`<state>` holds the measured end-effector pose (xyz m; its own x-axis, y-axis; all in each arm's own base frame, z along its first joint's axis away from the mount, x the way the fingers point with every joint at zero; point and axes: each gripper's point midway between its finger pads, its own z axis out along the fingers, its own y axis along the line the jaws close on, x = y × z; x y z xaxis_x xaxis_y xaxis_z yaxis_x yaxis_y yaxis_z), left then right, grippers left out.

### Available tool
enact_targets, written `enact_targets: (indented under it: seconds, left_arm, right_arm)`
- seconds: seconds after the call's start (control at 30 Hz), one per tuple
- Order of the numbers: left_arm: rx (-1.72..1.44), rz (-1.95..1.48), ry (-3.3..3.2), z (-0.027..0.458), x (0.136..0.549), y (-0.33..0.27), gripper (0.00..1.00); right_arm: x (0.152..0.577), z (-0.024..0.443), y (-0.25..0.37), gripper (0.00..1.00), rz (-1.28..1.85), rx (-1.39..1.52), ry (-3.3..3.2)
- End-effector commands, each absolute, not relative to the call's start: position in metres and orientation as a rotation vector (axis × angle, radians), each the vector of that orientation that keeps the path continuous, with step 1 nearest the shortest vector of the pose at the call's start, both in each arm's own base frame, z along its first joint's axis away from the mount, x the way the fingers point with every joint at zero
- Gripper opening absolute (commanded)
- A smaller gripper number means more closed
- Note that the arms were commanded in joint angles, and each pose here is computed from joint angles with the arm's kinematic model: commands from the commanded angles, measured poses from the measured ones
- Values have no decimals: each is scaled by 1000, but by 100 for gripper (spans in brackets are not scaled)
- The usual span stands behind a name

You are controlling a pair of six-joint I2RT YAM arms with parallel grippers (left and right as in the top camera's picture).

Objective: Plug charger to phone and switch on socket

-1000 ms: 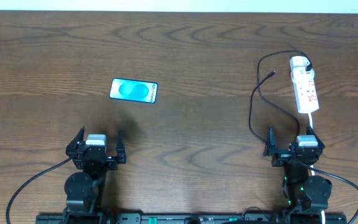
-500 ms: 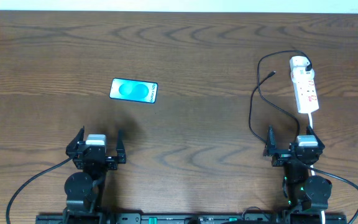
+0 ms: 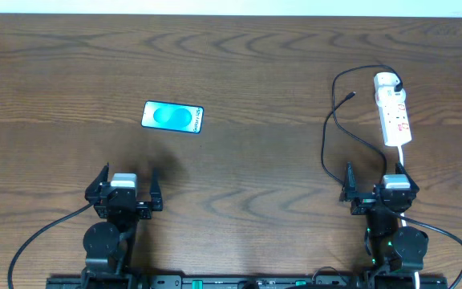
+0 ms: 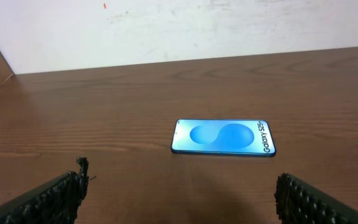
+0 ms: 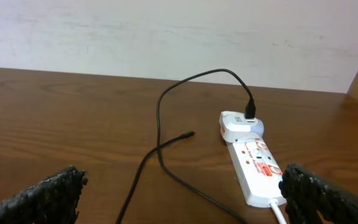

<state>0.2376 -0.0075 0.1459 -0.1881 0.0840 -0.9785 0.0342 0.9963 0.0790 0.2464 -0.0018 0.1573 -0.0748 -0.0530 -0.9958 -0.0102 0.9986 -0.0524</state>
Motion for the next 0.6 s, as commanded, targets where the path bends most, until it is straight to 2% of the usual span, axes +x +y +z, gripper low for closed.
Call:
enact_targets:
  seconds: [0.0,0.57]
  left_arm:
    - [93,72,1791,133,237,-4,98]
    - [56,43,1773,138,238,-4,98]
  right_arm:
    - [246,157,-4,99,-48,-43,1644]
    - [246,157,-4,99,-48,-43,1644]
